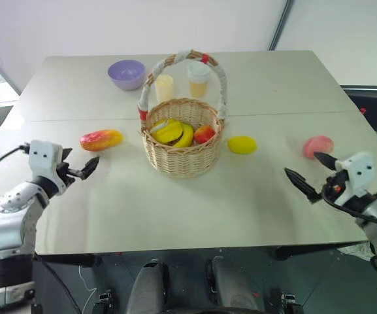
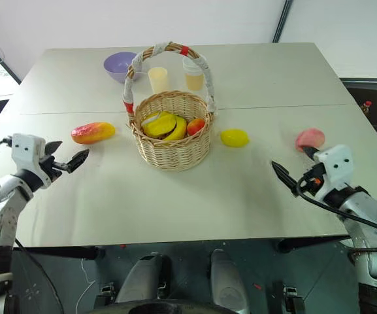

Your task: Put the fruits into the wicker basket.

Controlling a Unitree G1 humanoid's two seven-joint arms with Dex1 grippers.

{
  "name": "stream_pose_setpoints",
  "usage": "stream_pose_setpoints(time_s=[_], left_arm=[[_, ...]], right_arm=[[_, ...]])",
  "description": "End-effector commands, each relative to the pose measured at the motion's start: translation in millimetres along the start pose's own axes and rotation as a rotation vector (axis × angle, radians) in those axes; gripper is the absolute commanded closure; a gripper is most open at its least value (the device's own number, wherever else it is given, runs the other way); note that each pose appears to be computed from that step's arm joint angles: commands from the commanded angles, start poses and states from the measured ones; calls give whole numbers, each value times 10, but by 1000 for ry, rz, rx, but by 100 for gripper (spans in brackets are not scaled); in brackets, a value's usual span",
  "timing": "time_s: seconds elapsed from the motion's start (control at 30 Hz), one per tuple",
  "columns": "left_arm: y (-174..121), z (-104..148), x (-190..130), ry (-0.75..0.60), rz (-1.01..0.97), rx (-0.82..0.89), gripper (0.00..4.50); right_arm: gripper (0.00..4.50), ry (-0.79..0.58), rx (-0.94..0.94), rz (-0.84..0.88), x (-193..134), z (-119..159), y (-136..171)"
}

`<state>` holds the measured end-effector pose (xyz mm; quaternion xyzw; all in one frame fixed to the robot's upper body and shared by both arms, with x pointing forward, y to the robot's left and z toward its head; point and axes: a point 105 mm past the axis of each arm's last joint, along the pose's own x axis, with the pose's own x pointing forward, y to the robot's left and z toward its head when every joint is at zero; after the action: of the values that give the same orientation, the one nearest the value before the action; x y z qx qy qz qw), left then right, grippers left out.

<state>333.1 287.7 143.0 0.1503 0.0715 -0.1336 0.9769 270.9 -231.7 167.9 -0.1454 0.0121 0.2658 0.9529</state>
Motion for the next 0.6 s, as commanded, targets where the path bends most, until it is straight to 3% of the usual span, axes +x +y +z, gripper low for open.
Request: stream_pose_setpoints(time_s=[0.03, 0.23, 0.6], left_arm=[[42, 243, 105, 17, -37, 200, 0], [140, 263, 351, 178, -116, 555, 0], [130, 217, 770, 278, -228, 746, 0]], right_arm=[[1, -94, -32, 233, 86, 451, 442], [1, -152, -94, 496, 304, 807, 1028], [1, -184, -218, 604, 664, 926, 1403]])
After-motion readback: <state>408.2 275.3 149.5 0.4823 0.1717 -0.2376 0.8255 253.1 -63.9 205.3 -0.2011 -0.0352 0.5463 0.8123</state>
